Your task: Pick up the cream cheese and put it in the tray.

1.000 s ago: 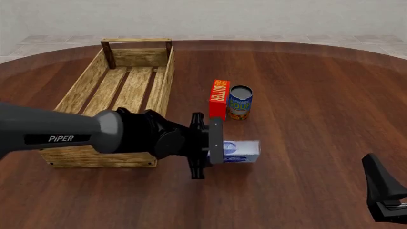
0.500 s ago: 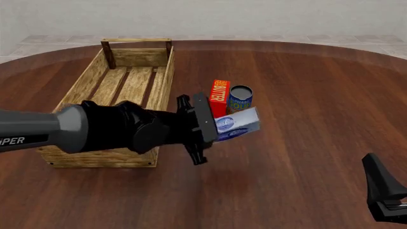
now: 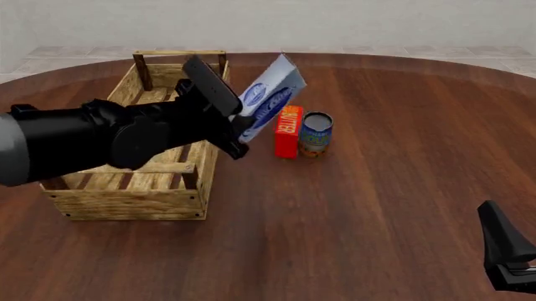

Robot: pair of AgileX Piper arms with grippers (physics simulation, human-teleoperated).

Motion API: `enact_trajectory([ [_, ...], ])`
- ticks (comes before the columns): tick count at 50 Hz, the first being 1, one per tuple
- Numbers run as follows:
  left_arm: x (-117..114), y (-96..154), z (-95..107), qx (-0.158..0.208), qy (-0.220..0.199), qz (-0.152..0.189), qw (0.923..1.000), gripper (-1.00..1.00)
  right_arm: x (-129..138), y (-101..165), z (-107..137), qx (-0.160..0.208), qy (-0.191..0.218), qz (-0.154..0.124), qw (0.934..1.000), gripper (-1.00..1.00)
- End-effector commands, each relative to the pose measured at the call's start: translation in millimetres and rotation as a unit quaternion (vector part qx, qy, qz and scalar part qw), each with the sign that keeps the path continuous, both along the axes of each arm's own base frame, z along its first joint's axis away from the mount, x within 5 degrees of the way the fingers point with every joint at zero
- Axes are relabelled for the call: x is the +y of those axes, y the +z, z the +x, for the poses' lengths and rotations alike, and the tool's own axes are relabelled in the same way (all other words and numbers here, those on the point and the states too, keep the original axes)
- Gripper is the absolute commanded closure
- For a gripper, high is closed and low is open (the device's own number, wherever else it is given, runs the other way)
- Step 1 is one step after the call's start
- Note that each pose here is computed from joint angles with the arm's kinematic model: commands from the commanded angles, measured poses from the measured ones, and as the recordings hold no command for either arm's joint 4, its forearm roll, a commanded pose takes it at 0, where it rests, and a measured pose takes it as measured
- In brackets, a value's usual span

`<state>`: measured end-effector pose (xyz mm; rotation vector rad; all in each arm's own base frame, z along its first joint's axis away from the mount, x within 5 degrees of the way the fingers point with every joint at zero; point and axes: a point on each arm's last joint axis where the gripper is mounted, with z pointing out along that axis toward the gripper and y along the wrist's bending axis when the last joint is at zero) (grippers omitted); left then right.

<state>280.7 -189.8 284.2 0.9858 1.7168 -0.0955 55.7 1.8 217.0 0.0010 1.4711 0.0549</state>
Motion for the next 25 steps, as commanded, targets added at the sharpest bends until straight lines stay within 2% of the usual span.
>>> enact_trajectory([
  [1,35,24,19,-0.008,0.073,-0.046,0.9963,1.0,0,1,0,-0.004,-0.002,-0.001,1.0,-1.0],
  [5,42,23,21,-0.004,0.088,-0.056,0.9946,1.0,0,-1,1,-0.002,-0.002,-0.006,1.0,-1.0],
  [7,53,26,25,0.002,0.112,-0.073,0.991,1.0,0,-1,1,-0.003,-0.002,-0.006,1.0,-1.0],
  [11,55,26,22,0.003,0.114,-0.075,0.9907,1.0,0,-1,2,-0.002,-0.001,-0.007,1.0,-1.0],
  [14,67,29,30,0.021,0.146,-0.097,0.9843,1.0,0,-1,1,-0.003,-0.001,-0.007,1.0,-1.0],
  [20,84,19,40,0.022,0.174,-0.089,0.9805,1.0,0,-1,0,-0.004,-0.001,-0.007,1.0,-1.0],
  [22,101,17,45,0.022,0.2,-0.092,0.9751,1.0,0,-1,0,-0.004,0.0,-0.006,1.0,-1.0],
  [24,99,19,42,0.018,0.195,-0.091,0.9765,1.0,0,1,0,-0.008,-0.001,-0.006,0.9999,-1.0],
  [25,106,24,44,0.011,0.207,-0.101,0.973,1.0,0,1,0,-0.008,-0.001,-0.006,0.9999,-1.0],
])
